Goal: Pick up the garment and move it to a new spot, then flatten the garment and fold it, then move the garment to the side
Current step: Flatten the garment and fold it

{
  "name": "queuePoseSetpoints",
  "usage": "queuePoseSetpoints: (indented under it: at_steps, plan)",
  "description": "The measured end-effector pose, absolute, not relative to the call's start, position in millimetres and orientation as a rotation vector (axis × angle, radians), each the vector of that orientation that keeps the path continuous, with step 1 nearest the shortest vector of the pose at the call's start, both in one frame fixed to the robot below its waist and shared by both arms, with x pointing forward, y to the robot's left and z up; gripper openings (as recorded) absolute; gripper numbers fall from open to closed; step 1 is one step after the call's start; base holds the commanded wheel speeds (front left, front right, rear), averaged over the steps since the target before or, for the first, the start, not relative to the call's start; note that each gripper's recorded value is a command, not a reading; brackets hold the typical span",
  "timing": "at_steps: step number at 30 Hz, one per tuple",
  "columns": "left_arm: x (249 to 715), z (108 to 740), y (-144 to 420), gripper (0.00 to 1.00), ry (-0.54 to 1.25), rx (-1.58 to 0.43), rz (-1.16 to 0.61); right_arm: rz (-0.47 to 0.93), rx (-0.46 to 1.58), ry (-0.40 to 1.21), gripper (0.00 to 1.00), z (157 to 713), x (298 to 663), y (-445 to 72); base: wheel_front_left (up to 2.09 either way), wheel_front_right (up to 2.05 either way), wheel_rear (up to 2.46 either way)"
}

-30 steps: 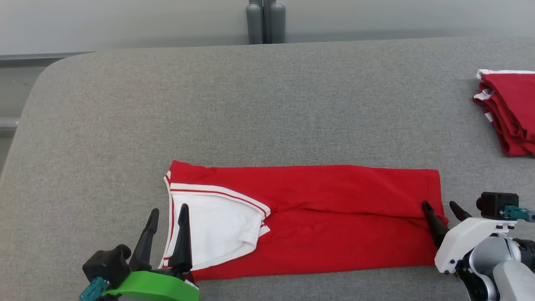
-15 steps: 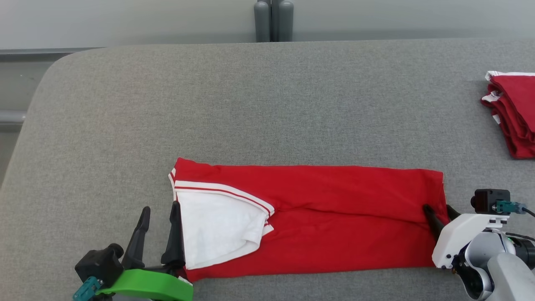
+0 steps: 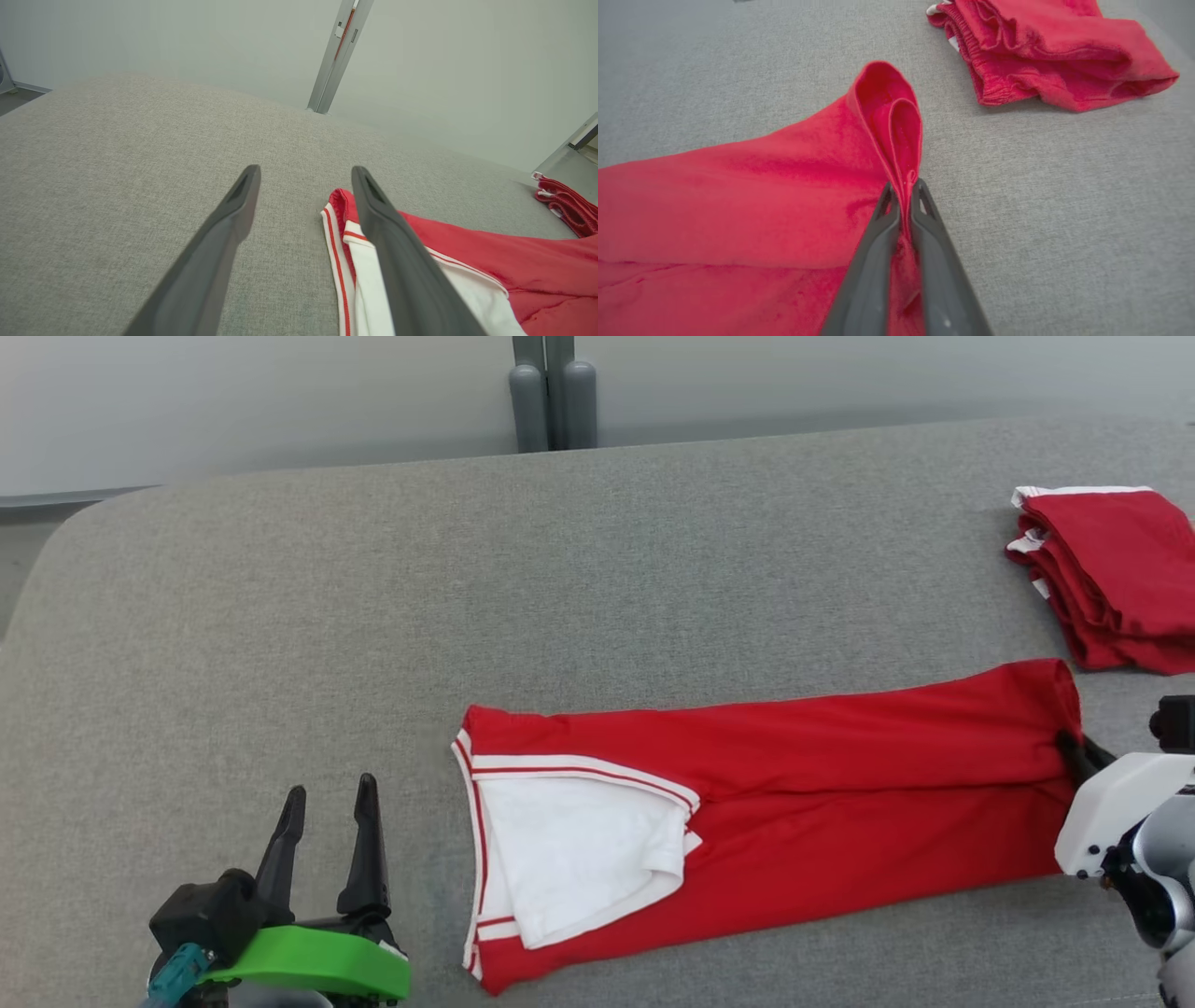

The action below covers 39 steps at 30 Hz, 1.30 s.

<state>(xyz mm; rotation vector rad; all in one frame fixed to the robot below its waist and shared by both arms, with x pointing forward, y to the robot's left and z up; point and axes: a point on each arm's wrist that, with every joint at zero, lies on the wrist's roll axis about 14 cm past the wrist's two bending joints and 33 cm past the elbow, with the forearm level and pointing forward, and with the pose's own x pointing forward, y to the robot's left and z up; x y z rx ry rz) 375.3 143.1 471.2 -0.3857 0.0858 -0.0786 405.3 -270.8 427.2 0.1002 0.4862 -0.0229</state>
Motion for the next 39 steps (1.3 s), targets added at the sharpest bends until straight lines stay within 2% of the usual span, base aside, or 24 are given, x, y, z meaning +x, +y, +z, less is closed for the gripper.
queuePoseSetpoints:
  at_steps: [7,12,22,29,39]
  plan:
    - [386.6,479.9,137.6,1.00,0.050,-0.332,-0.105,-0.075,0.084,0.438,0.00,452.6,397.4,-296.4,0.00,0.00,0.00]
    - [391.9,483.8,131.1,1.00,0.032,-0.312,-0.120,-0.039,0.130,0.406,0.00,466.1,396.2,-282.7,0.00,0.00,0.00]
    - [389.0,487.8,137.6,1.00,0.008,-0.315,-0.097,0.246,0.264,0.301,0.00,512.9,406.4,-182.7,0.00,0.00,0.00]
    - [381.0,491.2,154.9,1.00,-0.013,-0.311,-0.049,0.454,0.366,0.320,0.00,517.9,394.9,-100.5,0.00,0.00,0.00]
    - [369.6,491.3,173.7,1.00,-0.026,-0.317,0.009,0.629,0.433,0.352,0.00,514.8,381.9,-19.8,0.00,0.00,0.00]
